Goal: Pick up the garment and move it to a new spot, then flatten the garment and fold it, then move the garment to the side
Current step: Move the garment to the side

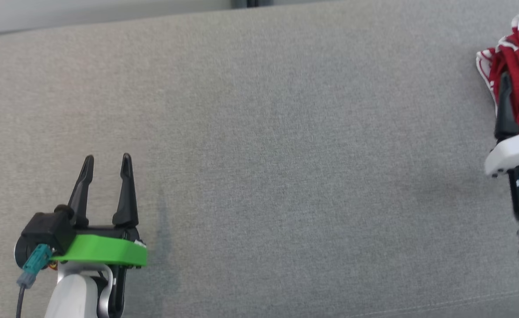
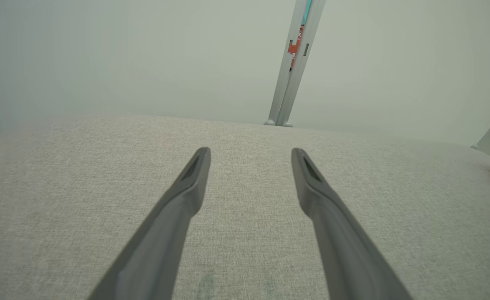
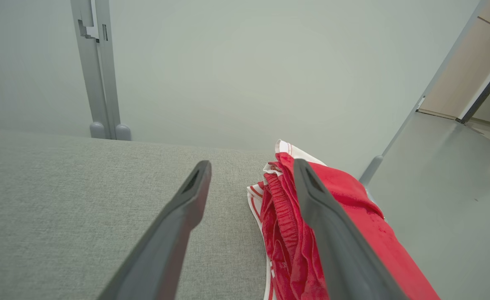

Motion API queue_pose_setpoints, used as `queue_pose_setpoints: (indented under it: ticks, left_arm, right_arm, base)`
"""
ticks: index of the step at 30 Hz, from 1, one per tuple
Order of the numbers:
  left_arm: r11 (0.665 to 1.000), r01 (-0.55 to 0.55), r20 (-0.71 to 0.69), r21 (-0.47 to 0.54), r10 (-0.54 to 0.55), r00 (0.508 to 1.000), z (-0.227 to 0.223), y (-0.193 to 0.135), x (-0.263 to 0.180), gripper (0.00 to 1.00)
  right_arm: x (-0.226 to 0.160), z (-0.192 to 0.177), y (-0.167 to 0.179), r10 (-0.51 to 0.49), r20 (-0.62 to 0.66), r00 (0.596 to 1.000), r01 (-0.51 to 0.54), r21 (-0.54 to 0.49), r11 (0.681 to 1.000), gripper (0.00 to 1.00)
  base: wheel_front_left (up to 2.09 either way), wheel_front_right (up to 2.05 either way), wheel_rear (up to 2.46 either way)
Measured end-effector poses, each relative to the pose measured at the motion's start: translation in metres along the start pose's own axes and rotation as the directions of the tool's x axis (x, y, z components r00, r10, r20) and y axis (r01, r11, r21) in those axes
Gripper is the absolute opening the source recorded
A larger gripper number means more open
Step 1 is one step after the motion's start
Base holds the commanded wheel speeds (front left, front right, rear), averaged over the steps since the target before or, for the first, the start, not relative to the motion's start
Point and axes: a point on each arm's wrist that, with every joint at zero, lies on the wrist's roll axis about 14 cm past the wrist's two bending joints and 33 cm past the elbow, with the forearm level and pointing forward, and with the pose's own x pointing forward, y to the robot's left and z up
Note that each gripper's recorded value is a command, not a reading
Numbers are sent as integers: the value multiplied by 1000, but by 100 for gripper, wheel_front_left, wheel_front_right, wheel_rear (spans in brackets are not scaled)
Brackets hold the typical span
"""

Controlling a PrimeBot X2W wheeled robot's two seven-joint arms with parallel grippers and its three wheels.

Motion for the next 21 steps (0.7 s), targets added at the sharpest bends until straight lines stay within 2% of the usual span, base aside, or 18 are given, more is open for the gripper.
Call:
queue_pose_setpoints:
  ticks: [10,21]
  left_arm:
    - [998,-55,64,11,54,996,30,6,-36,100]
    - [993,-116,89,11,115,989,40,17,-70,100]
  right_arm:
    - [-49,32,51,122,49,991,-127,120,985,100]
    - [-88,38,86,201,40,979,-205,193,960,100]
  base:
    - [0,0,0]
    - [0,0,0]
